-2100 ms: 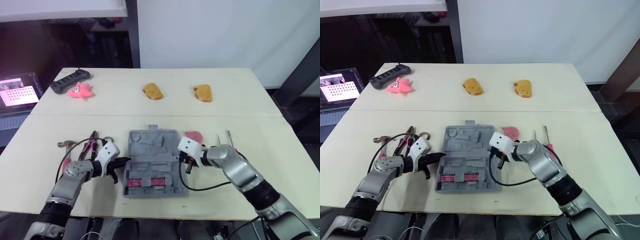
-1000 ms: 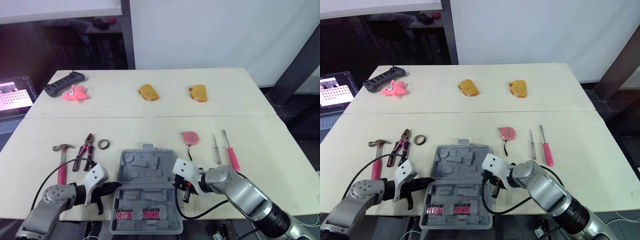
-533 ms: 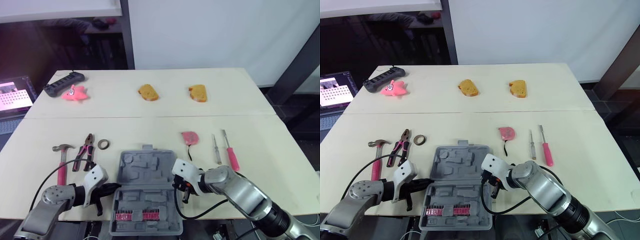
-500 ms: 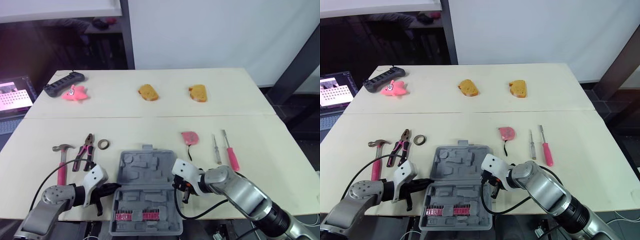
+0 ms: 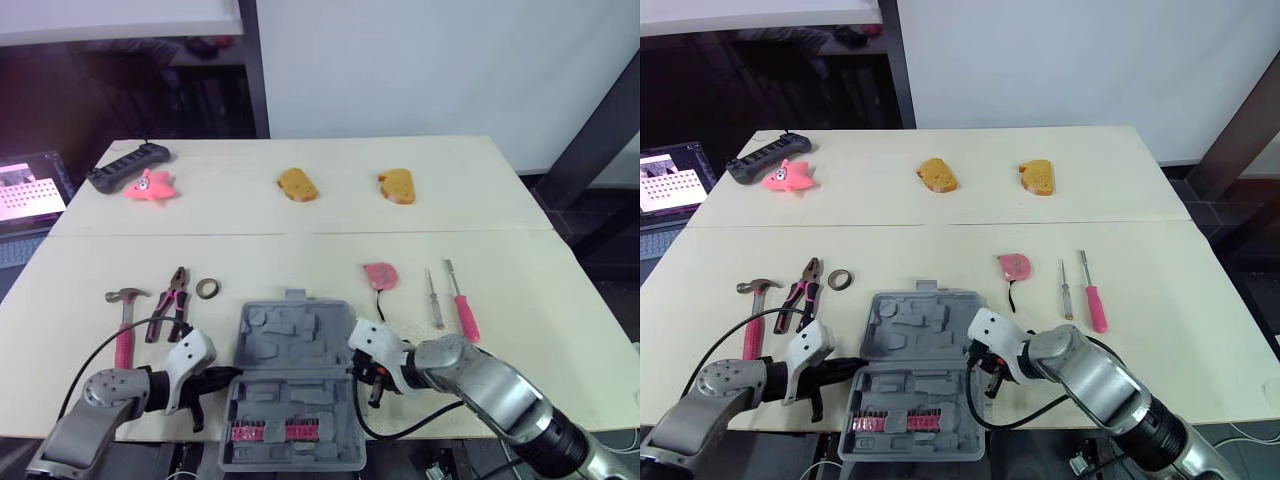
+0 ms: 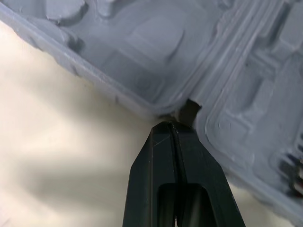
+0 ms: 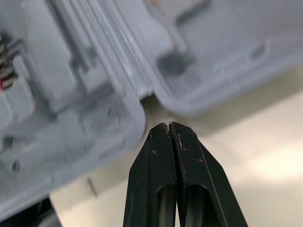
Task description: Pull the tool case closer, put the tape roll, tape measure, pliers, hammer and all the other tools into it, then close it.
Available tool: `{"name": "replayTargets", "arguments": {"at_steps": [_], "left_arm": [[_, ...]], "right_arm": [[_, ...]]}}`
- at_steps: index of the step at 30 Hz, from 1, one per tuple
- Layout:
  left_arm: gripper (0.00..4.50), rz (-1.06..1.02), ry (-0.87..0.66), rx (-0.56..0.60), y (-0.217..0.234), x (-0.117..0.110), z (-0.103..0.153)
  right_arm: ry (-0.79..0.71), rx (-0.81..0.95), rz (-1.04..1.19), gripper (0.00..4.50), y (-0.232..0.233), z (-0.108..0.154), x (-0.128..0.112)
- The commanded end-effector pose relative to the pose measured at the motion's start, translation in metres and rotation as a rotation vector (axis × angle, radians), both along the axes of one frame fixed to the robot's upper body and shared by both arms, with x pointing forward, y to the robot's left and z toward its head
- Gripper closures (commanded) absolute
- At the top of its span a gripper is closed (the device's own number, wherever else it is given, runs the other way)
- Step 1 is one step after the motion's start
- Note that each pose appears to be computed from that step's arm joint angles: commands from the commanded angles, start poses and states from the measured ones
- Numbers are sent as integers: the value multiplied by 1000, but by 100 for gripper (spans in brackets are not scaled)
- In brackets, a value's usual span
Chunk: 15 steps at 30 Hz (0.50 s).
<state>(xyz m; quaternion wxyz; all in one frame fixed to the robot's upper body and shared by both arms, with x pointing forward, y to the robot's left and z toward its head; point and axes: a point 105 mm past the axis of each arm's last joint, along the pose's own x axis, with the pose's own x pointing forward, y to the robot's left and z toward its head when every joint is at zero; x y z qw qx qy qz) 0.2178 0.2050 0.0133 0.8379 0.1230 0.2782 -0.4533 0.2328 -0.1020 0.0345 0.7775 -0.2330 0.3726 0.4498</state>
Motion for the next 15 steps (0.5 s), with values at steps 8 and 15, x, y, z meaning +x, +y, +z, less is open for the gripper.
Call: {"name": "replayTargets", "arguments": {"at_steps": [8,15], "left_arm": [[449,261,-54,83,95,2,42],[424,570,-133,178,195,-5,76]], "right_arm": [[-295,89,-145,442,-83,58,15],[-414,142,-282,388,-176,85,-6]]}}
